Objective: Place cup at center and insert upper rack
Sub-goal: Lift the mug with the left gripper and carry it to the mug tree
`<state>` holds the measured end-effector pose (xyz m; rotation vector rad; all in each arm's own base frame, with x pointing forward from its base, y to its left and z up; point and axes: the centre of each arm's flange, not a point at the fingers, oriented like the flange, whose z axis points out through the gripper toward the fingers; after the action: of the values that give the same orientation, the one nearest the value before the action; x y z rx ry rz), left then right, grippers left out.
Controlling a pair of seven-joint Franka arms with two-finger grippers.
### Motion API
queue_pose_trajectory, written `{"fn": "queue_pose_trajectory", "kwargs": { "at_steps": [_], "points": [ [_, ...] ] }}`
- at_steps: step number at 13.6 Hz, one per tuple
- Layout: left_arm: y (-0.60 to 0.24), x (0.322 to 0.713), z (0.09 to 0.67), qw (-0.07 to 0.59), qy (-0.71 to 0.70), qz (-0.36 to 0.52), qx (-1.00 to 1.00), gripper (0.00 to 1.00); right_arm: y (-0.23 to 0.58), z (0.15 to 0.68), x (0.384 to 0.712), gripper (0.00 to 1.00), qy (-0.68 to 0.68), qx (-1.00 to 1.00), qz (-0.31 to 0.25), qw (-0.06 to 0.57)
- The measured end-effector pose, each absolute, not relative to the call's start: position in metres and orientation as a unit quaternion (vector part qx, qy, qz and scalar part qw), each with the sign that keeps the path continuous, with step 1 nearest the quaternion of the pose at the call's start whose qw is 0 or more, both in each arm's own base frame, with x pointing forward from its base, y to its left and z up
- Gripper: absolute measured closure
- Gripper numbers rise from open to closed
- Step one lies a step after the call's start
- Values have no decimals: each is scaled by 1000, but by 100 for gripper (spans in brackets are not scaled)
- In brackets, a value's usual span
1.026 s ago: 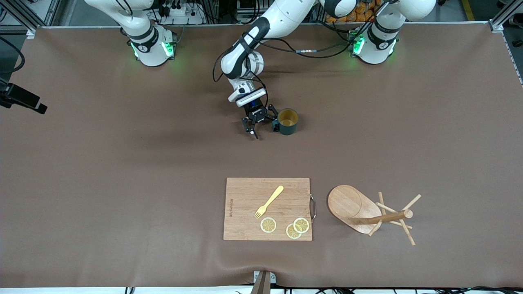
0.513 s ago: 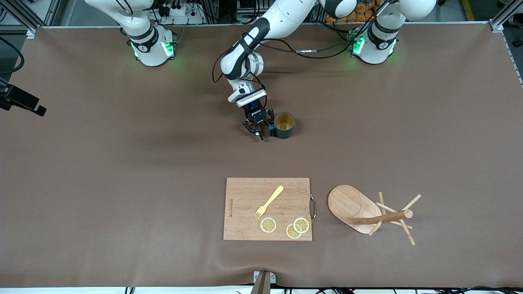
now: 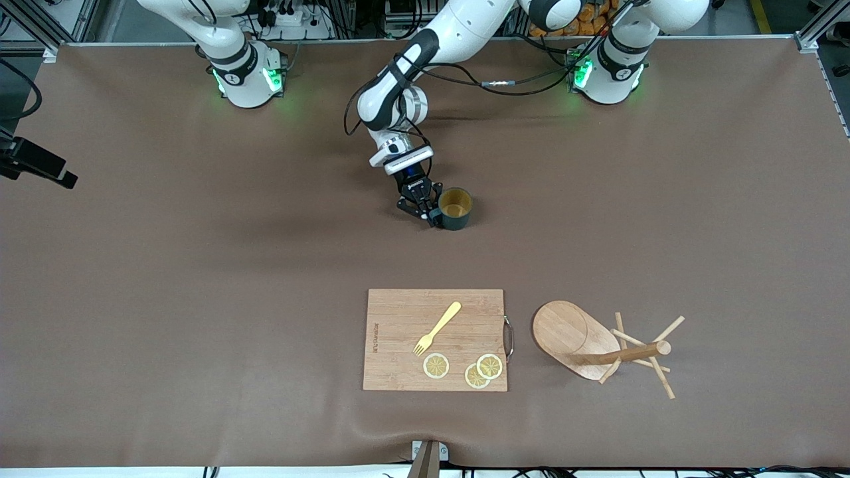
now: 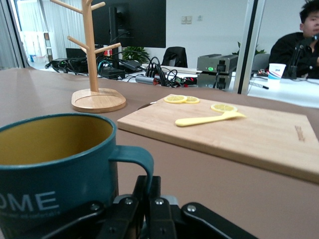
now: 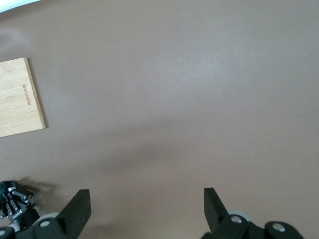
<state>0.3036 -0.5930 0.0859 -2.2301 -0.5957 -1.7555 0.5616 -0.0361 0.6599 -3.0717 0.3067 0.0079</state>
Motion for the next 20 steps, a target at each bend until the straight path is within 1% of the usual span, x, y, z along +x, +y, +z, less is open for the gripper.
{"fn": "queue_pose_trajectory", "kwargs": {
  "at_steps": [4,7,9,11,15,17,20],
  "points": [
    [-601,341,145,100,-243,-580,-771,95,-35,660,562,0,98,-995,3,27],
    [-604,377,207,115,-266,-528,-798,95,-34,660,562,0,98,-995,3,27],
    [-598,409,257,125,-276,-486,-820,95,-34,660,562,0,98,-995,3,28],
    [-584,439,302,130,-280,-445,-841,95,-34,660,562,0,97,-995,3,28],
    [-541,490,387,111,-286,-346,-887,95,-34,660,562,0,97,-995,3,28],
    [-513,514,419,97,-293,-305,-901,95,-33,660,562,0,97,-995,3,28],
    [-472,550,448,58,-322,-258,-909,95,-33,660,562,0,97,-995,3,28]
  ]
}}
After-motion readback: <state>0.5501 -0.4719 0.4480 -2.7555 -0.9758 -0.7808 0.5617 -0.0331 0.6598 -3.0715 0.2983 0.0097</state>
